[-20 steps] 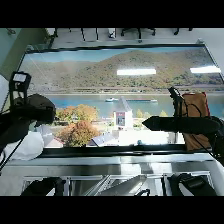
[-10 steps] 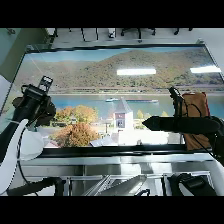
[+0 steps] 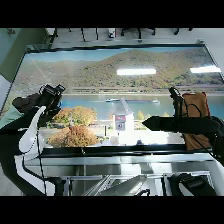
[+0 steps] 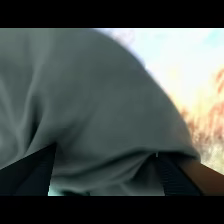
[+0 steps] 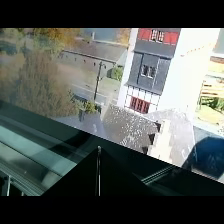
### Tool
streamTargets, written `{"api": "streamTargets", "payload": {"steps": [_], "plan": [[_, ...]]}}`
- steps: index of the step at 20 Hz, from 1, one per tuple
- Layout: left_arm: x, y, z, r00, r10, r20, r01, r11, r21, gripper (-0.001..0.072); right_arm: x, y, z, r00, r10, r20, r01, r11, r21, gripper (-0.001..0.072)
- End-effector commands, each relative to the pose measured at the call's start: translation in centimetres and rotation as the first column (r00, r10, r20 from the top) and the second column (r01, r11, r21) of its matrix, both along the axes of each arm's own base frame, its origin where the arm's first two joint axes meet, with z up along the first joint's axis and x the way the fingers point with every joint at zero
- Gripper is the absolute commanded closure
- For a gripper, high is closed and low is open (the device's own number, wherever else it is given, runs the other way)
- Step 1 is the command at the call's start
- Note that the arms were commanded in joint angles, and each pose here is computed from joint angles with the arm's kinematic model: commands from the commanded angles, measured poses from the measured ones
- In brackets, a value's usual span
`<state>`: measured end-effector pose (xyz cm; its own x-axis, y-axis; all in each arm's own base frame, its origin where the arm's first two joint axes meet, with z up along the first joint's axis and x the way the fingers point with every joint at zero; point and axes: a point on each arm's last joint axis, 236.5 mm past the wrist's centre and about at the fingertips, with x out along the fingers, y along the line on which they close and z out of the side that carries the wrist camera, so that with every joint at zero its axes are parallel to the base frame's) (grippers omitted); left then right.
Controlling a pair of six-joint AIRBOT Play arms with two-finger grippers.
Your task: Fold the shirts.
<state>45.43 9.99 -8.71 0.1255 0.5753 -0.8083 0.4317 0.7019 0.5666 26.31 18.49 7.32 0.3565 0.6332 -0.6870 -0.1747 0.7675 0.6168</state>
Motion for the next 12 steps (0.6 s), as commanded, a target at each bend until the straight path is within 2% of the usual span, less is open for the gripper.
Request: {"api": "streamTargets", "payload": {"steps": [1,2,3,4,5,7,10,12], "plan": [[0.8,0.4,-2.1,0.996,-0.028,-0.087,0.03,0.999,0.013,0.0006,0.0,0.0,0.0,1.0,0.0,0.0,0.0,1.0,0.001,0.0692],[0.4,0.7,-2.7,0.992,-0.031,-0.121,0.033,0.999,0.018,0.001,0.0,0.0,0.0,1.0,0.0,0.0,0.0,1.0,0.001,0.0692],[0.1,0.9,-3.0,0.987,-0.039,-0.155,0.044,0.999,0.024,0.016,0.0,0.0,0.0,1.0,0.0,0.0,0.0,1.0,0.001,0.0692],[-0.4,1.1,-3.3,0.981,-0.051,-0.189,0.057,0.998,0.028,0.0405,0.0,0.0,0.0,1.0,0.0,0.0,0.0,1.0,0.001,0.0692],[-0.7,1.5,-3.5,0.976,-0.054,-0.212,0.061,0.998,0.03,0.0575,0.0,0.0,0.0,1.0,0.0,0.0,0.0,1.0,0.001,0.0693],[-1.0,2.0,-3.5,0.975,-0.04,-0.22,0.049,0.998,0.032,0.0692,0.0,0.0,0.0,1.0,0.0,0.0,0.0,1.0,0.001,0.0692],[-0.6,2.3,-2.1,0.979,-0.006,-0.203,0.014,0.999,0.043,0.0693,0.0,0.0,0.0,1.0,0.0,0.0,0.0,1.0,0.001,0.0692],[1.7,1.1,0.8,0.996,0.033,-0.088,-0.03,0.999,0.039,0.0693,0.0,0.0,0.0,1.0,0.0,0.0,0.0,1.0,0.001,0.0693]]}}
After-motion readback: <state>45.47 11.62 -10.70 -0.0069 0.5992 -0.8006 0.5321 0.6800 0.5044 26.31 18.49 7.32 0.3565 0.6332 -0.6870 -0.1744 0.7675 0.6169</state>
